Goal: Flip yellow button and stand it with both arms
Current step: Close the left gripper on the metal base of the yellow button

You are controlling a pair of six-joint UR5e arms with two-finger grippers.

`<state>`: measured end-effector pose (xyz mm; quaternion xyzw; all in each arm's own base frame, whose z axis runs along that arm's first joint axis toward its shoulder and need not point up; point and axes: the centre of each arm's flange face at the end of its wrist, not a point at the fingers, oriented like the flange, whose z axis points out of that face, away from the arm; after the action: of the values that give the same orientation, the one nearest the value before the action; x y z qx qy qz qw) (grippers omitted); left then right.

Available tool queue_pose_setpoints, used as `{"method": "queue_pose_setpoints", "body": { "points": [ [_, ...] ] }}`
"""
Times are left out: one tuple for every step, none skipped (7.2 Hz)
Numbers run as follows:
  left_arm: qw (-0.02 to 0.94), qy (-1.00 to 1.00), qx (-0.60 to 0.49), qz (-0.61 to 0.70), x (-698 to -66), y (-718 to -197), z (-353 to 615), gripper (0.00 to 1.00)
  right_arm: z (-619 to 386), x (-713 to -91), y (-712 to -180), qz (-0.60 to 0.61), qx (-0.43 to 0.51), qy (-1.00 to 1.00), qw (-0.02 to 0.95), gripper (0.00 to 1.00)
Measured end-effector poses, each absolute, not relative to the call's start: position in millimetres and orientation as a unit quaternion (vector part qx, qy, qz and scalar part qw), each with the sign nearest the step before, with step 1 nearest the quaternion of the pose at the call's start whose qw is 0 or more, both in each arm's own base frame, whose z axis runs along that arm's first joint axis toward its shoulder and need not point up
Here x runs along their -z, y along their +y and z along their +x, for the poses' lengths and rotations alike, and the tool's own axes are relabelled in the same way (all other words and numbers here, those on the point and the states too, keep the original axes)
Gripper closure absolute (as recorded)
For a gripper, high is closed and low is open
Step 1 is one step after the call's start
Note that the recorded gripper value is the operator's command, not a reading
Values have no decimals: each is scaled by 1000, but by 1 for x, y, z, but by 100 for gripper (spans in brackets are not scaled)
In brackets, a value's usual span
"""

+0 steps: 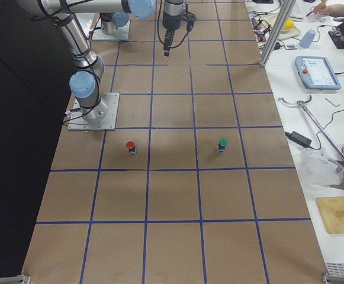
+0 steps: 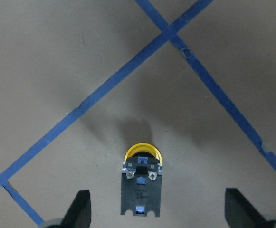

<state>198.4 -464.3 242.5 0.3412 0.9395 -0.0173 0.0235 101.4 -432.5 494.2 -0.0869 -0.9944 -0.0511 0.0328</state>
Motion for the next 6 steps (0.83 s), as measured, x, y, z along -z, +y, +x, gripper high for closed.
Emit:
{"method": "queue_pose_setpoints", "body": {
  "points": [
    [31, 939, 21, 343, -237, -467, 201, 17, 101, -494, -432, -86, 51, -994, 33, 0],
    [33, 938, 22, 344, -232, -469, 203, 29, 101, -494, -432, -86, 51, -994, 33, 0],
    [34, 938, 21, 345, -230, -469, 204, 46, 101, -495, -432, -86, 50, -994, 33, 0],
    [33, 937, 20, 348, -228, -469, 204, 65, 101, -495, -433, -86, 50, -995, 33, 0],
    [31, 936, 18, 349, -228, -469, 203, 78, 101, -495, -433, -86, 49, -995, 33, 0],
    [29, 936, 17, 349, -227, -468, 203, 86, 101, -495, -433, -87, 49, -994, 33, 0]
  ]
}}
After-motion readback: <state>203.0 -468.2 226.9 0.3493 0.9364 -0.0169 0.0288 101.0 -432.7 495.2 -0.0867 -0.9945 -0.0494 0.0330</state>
